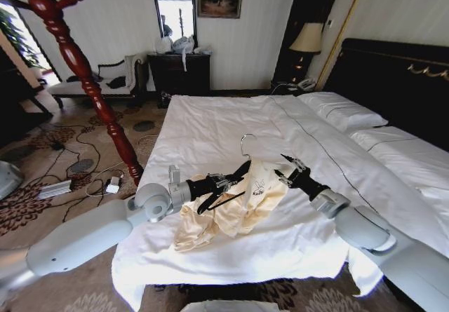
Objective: Pick up the clothes from the bed and hang them on the clothes hanger.
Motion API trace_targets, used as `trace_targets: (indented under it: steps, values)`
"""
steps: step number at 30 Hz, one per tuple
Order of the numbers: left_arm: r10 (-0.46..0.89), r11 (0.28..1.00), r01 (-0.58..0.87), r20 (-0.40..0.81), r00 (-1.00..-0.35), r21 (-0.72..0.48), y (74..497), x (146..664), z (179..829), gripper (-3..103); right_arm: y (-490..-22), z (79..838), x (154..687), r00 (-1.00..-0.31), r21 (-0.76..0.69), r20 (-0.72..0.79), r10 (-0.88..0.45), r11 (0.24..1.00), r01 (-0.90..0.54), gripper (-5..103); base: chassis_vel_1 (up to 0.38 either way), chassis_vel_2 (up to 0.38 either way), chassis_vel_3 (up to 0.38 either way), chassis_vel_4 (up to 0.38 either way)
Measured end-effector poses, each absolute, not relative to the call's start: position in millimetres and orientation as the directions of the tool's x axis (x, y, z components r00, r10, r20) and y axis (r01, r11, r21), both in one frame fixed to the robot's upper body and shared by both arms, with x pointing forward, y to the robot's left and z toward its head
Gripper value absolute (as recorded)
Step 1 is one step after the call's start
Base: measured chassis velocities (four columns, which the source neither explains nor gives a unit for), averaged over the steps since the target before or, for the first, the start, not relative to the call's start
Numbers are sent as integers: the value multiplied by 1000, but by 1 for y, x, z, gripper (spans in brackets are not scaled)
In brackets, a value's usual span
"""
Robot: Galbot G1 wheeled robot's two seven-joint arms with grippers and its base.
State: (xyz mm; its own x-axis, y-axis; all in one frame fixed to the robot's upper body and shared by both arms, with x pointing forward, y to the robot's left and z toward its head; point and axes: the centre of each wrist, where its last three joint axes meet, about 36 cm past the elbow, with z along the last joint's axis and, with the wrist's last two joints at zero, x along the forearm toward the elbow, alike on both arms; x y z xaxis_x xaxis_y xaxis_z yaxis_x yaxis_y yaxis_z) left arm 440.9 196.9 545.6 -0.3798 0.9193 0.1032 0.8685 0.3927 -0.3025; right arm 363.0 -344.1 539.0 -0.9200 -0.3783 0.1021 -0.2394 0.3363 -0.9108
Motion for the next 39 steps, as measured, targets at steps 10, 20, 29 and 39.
trace_targets:
  steps: [10, 20, 29, 39]
  values:
    - [923, 386, 871, 111, -370, -303, 192, 437, 548, 15, -344, 532, 363, -908, -938, 128, -399, 249, -242, 18, 0, 0, 0, 0]
    - [903, 430, 853, 129, -411, -296, 191, 431, 554, 13, -346, 529, 362, -911, -940, 121, -394, 248, -232, 18, 0, 0, 0, 0]
    - [874, 485, 822, 175, -453, -298, 219, 411, 556, 44, -352, 525, 364, -920, -945, 105, -378, 250, -211, 18, 0, 0, 0, 0]
    - [809, 588, 772, 182, -559, -242, 273, 373, 576, 88, -360, 520, 363, -927, -947, 104, -361, 249, -203, 18, 0, 0, 0, 0]
